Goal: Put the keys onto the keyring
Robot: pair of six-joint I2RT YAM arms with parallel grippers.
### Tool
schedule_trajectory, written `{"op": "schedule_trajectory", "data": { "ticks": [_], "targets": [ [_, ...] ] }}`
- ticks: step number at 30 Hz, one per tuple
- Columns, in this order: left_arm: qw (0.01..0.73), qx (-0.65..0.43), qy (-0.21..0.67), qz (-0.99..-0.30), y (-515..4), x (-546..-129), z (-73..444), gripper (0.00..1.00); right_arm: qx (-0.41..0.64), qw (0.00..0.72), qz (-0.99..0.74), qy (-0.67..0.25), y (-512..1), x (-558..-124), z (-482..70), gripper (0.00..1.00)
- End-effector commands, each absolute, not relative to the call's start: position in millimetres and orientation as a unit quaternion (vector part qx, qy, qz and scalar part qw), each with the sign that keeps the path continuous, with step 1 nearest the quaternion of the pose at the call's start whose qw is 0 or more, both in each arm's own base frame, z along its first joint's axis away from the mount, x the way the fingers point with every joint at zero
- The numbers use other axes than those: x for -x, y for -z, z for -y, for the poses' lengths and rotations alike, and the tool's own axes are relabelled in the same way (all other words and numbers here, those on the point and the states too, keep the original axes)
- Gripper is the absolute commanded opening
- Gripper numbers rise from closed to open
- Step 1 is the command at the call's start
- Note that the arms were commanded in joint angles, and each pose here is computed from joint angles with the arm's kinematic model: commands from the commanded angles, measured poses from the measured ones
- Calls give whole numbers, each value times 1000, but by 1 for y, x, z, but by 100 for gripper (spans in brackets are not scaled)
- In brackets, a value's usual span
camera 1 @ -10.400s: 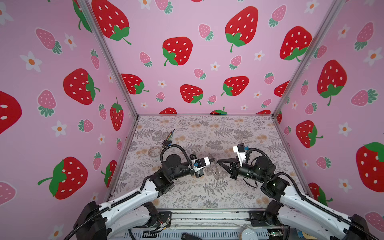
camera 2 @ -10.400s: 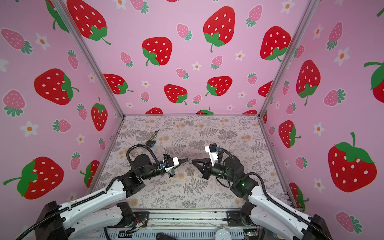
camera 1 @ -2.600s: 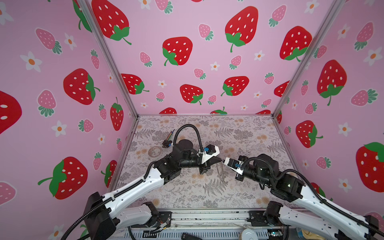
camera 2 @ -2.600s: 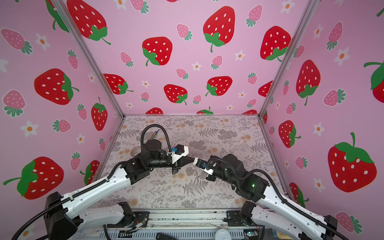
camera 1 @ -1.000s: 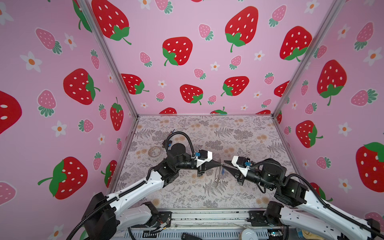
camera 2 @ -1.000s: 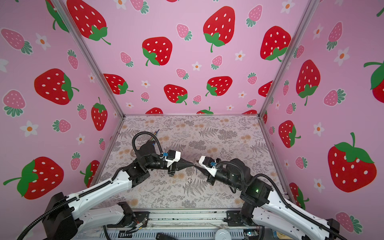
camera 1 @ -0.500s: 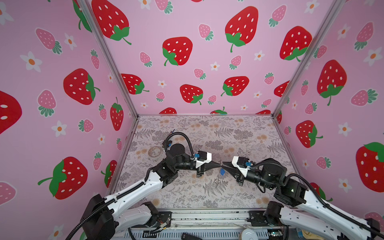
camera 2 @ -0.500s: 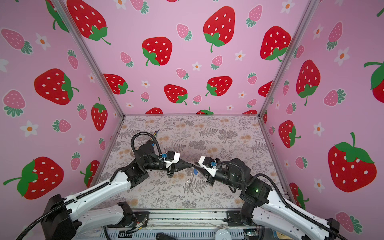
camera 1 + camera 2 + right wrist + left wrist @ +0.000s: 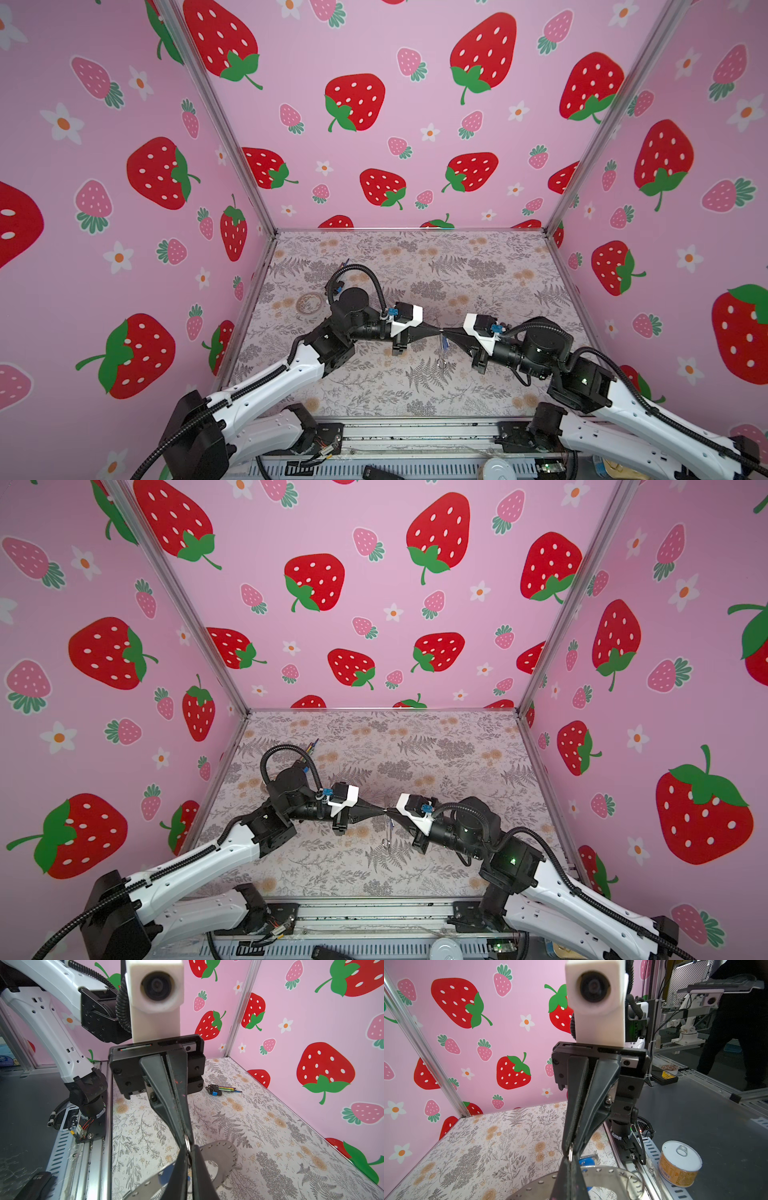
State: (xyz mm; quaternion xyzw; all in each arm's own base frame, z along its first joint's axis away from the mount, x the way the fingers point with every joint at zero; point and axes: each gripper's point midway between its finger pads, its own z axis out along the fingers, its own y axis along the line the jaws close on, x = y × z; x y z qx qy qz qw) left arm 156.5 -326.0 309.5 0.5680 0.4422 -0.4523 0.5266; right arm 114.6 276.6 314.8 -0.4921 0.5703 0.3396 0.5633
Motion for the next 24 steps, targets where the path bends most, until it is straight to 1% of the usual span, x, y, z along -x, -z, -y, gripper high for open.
{"op": "schedule_trajectory", "data": {
  "ticks": [1, 5, 13, 14, 15, 18, 21, 24],
  "targets": [
    [559, -575, 453, -389, -343, -147, 325, 0, 492, 556, -572, -348, -312, -112, -277, 8],
    [560, -575, 454, -388, -343, -147, 325, 0, 492, 551, -574, -354, -311, -110, -277, 0],
    [548, -585, 437, -408, -330, -151, 327, 0, 485, 545, -587, -351, -308, -114, -278, 0],
    [546, -587, 432, -412, -327, -153, 327, 5, 486, 542, -591, -348, -307, -115, -278, 0],
    [545, -589, 425, -419, -324, -155, 327, 11, 487, 539, -593, -348, -307, -116, -278, 0],
    [540, -599, 397, -438, -316, -161, 325, 24, 493, 527, -603, -340, -301, -117, -279, 0],
    [532, -619, 362, -450, -308, -164, 321, 29, 501, 518, -610, -328, -298, -120, -280, 0],
    [529, -629, 338, -459, -305, -167, 317, 31, 506, 509, -617, -322, -296, -123, -281, 0]
  ]
}}
